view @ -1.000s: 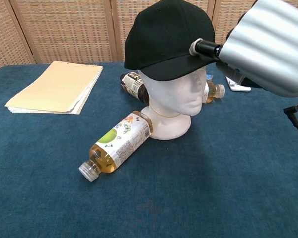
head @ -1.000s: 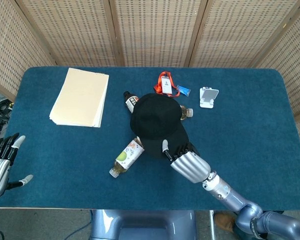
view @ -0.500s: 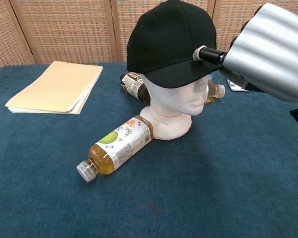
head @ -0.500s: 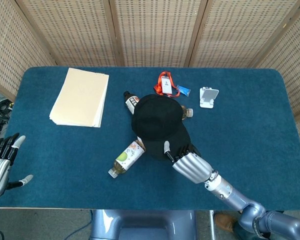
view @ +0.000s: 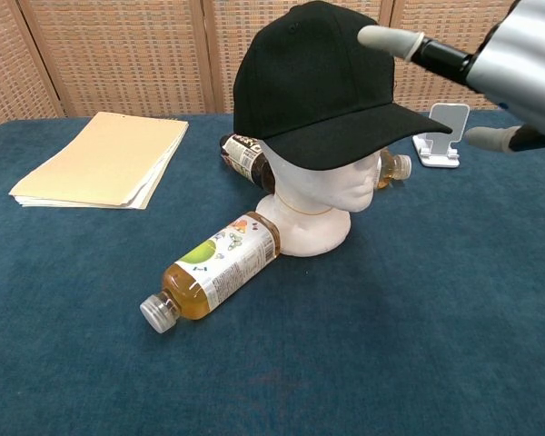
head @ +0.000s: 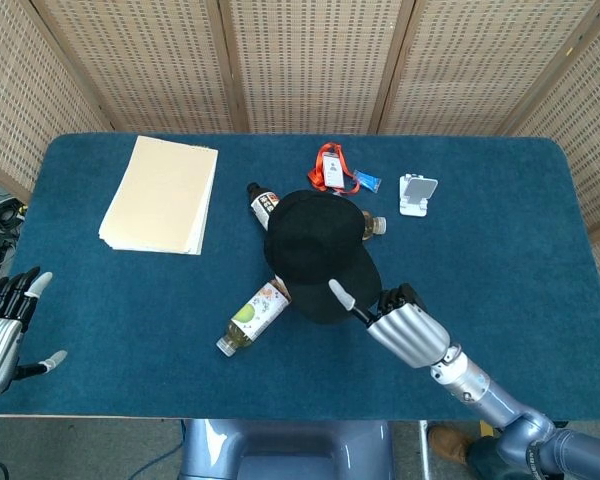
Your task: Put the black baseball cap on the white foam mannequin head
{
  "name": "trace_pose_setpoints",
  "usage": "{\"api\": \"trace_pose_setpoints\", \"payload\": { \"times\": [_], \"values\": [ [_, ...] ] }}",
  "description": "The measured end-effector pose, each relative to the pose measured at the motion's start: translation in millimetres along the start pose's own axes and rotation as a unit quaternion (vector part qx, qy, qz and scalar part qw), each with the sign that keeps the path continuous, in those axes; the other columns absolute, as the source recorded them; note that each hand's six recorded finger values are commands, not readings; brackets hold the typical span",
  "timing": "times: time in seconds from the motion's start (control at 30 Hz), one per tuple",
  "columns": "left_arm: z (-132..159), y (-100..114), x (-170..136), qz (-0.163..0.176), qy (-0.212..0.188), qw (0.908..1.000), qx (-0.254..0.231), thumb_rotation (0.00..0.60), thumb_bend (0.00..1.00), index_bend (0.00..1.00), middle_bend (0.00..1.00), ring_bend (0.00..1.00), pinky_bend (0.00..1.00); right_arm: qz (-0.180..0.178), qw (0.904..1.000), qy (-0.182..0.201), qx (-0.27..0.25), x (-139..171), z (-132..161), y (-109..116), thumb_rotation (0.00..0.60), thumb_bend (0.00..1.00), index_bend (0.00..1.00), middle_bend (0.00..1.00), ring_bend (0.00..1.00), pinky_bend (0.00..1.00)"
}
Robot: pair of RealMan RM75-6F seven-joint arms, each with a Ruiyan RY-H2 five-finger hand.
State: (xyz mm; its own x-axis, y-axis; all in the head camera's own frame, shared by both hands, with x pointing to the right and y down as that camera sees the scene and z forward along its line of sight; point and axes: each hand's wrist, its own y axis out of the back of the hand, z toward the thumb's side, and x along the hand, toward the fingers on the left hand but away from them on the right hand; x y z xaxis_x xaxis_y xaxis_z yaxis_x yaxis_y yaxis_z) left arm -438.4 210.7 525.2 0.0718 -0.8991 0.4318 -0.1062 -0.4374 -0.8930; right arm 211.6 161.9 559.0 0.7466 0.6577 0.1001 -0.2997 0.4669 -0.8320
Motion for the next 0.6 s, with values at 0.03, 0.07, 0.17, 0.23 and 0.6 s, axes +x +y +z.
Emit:
{"api": "trace_pose_setpoints", "payload": {
  "times": [0.03,0.07,0.17,0.23,0.6],
  "values": [
    [0.3,0.2,-0.2,0.0,-0.001,1.0,0.0,0.6,0.0,0.0,0.0,0.0,0.0,0.0,1.0,-0.003,0.001,2.6,-4.3,1.0,0.6,0.28,0.0,0.98,1.0,1.0],
    [0.4,0.5,-0.3,0.001,-0.001,1.0,-0.001,0.6,0.0,0.0,0.0,0.0,0.0,0.0,1.0,-0.007,0.001,5.6,-9.1,1.9,0.6,0.28,0.0,0.97,1.0,1.0],
    [0.6,1.6,-0.8,0.003,-0.001,1.0,-0.002,0.6,0.0,0.0,0.0,0.0,0.0,0.0,0.9998,-0.021,0.002,17.2,-27.4,5.1,0.6,0.28,0.0,0.95,1.0,1.0],
    [0.4,2.8,-1.4,0.005,-0.001,1.0,-0.002,0.6,0.0,0.0,0.0,0.0,0.0,0.0,0.9994,-0.034,-0.003,26.5,-41.4,6.8,0.6,0.28,0.0,0.92,1.0,1.0],
    [2.1,9.5,-6.8,0.02,-0.008,0.9998,-0.006,0.6,0.0,0.0,0.0,0.0,0.0,0.105,0.9743,-0.178,-0.089,109.2,-123.2,-17.8,0.6,0.0,0.0,0.02,0.01,0.01]
  ]
}}
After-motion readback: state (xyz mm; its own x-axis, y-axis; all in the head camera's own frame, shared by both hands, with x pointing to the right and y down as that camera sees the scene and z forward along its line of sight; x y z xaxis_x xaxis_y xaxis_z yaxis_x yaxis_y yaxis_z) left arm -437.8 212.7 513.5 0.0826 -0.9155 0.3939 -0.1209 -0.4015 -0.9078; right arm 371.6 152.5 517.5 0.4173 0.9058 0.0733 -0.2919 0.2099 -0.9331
